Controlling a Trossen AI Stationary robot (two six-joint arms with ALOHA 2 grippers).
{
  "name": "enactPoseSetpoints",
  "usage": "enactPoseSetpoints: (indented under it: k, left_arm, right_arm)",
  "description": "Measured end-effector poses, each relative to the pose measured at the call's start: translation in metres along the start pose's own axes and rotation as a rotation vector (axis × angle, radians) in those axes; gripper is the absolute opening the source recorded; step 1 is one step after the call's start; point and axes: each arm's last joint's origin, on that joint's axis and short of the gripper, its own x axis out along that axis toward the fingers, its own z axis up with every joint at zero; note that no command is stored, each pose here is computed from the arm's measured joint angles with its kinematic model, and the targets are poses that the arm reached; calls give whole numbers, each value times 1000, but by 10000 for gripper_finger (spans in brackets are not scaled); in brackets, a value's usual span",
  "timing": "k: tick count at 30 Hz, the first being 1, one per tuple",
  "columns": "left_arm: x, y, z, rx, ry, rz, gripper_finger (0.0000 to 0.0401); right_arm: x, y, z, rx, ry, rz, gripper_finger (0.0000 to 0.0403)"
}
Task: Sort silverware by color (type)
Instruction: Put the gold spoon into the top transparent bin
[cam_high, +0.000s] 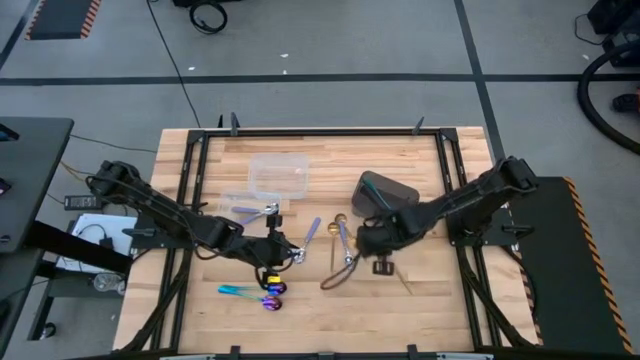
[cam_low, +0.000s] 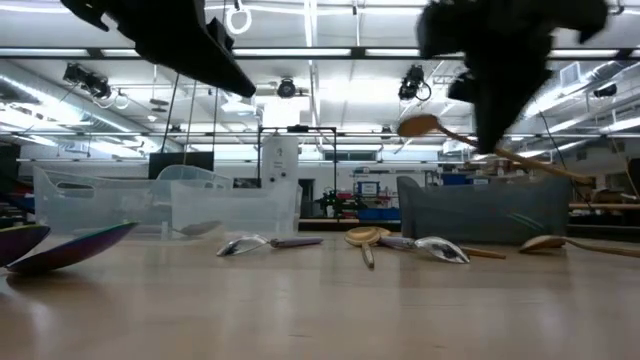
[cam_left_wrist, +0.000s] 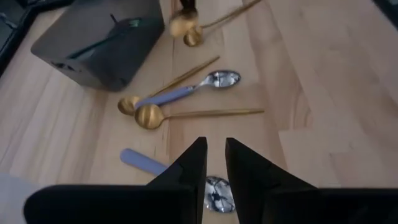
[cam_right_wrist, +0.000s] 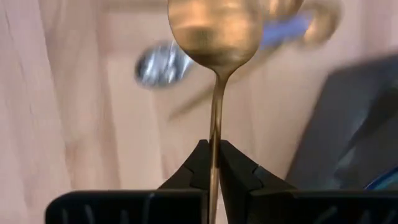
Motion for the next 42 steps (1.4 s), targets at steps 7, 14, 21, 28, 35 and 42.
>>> enactPoseSetpoints:
  k: [7,14,21,28,35,42]
  left_arm:
    - [4,-9,-14,-30,-8,-19,66]
    - [3,-19,-34,-62,-69,-25,66]
    - [5,-17,-39,-252,-53,-13,66]
    - [5,-17,-39,-395,-55,-12,66]
    - [5,-17,-39,-459,-56,-11,66]
    - [3,-19,-40,-508,-50,-20,66]
  right_arm:
    - [-10,-33,41,-65,-221,18,23]
    - [-13,-72,68,-92,-412,76,23]
    - [-22,-90,87,-154,-628,115,23]
    - [-28,-97,96,-201,-740,99,23]
    - [-27,-102,113,-232,-791,74,23]
    - [-23,-106,165,-317,-774,-2,23]
